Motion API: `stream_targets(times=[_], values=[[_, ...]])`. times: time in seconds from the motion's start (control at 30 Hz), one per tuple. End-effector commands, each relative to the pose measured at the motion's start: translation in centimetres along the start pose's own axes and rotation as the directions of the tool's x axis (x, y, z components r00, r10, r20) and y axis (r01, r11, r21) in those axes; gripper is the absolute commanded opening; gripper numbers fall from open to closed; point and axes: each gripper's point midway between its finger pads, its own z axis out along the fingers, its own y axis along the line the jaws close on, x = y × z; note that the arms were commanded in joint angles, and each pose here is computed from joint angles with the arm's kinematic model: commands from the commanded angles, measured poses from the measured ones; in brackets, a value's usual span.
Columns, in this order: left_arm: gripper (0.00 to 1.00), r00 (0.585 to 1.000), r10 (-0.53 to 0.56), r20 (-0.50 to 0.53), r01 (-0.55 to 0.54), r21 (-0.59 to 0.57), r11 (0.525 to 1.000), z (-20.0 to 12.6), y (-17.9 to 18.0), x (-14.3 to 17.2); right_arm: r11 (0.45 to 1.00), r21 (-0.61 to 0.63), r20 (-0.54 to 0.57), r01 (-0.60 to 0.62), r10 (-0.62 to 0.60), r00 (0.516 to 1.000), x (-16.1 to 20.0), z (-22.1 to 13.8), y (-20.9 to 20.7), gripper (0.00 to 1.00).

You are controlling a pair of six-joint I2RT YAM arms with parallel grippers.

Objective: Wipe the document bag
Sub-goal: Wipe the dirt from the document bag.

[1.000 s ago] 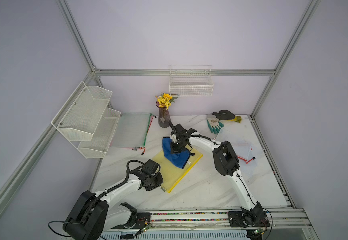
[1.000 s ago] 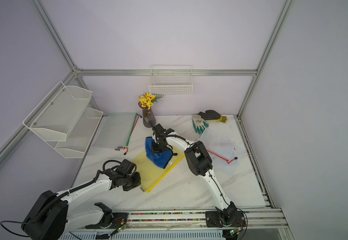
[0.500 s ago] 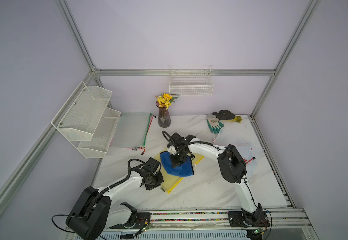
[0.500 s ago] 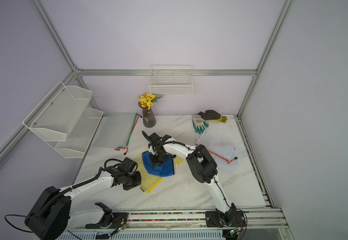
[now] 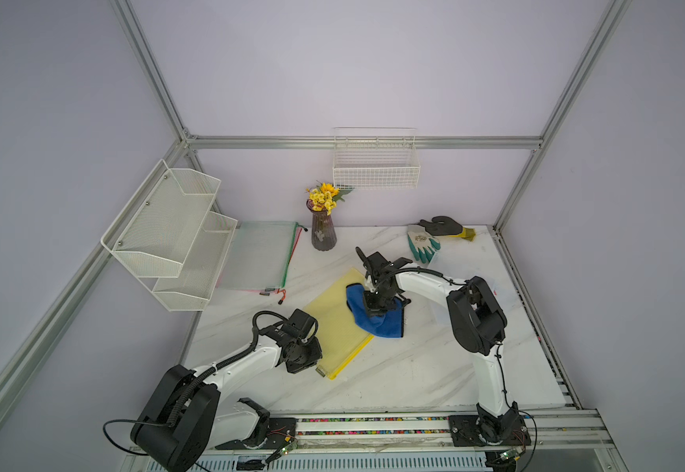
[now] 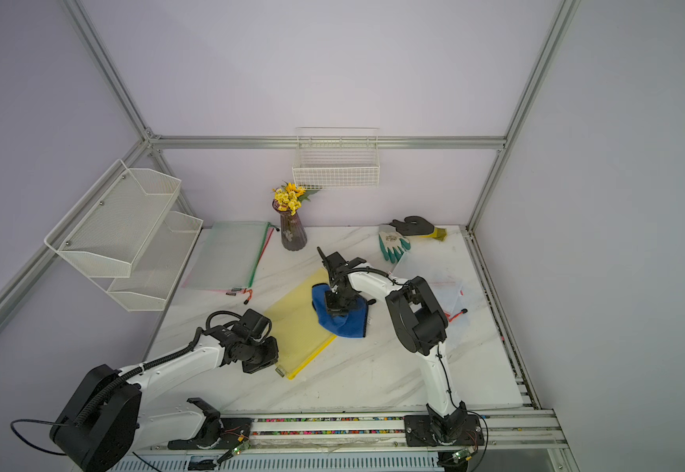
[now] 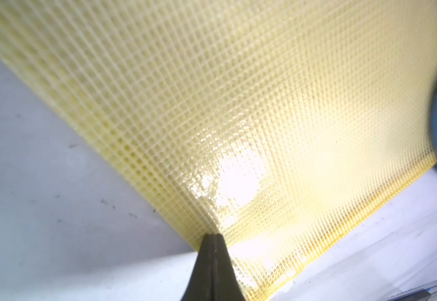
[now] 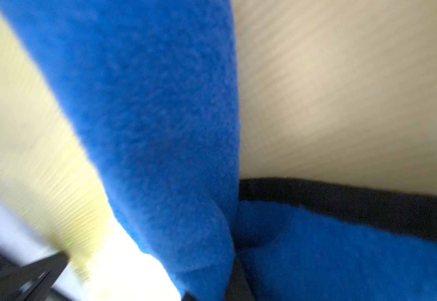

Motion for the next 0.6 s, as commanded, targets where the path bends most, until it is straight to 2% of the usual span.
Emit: stream_targets(times=[0.0,0.03,0.13,0.23,0.3,0.4,0.57], values=[[0.0,0.998,-0.005,-0.061,-0.004,-0.144,0.99,0.8,3.7,2.0,0.959,0.284,0.135,-0.007,-0.032,0.99,-2.2,-3.3,-5.2,0.0],[0.0,0.998,-0.003,-0.06,-0.006,-0.144,0.989,0.7,3.7,1.9,0.965,0.262,0.145,0.024,-0.064,0.987,-2.7,-4.2,-4.4,0.0],[0.0,0.998,0.0,-0.063,-0.009,-0.146,0.989,0.8,3.7,1.9,0.987,0.078,0.128,0.142,-0.151,0.98,-2.1,-5.7,1.6,0.0],[0.0,0.998,0.002,-0.061,-0.01,-0.143,0.99,0.8,3.5,1.7,0.964,-0.086,0.091,0.251,-0.244,0.966,0.0,-6.7,7.5,0.0],[0.0,0.998,0.004,-0.058,-0.011,-0.138,0.99,0.7,3.3,1.6,0.959,-0.139,0.087,0.248,-0.237,0.968,0.7,-6.4,9.5,0.0],[0.0,0.999,0.009,-0.049,-0.016,-0.132,0.991,0.4,2.9,1.2,0.973,-0.11,0.016,0.204,-0.203,0.979,1.3,-2.4,8.5,0.0],[0.0,0.999,0.03,-0.016,-0.032,-0.095,0.995,-0.6,1.4,0.1,0.991,0.016,-0.082,0.136,-0.134,0.988,2.3,3.6,3.1,0.0]])
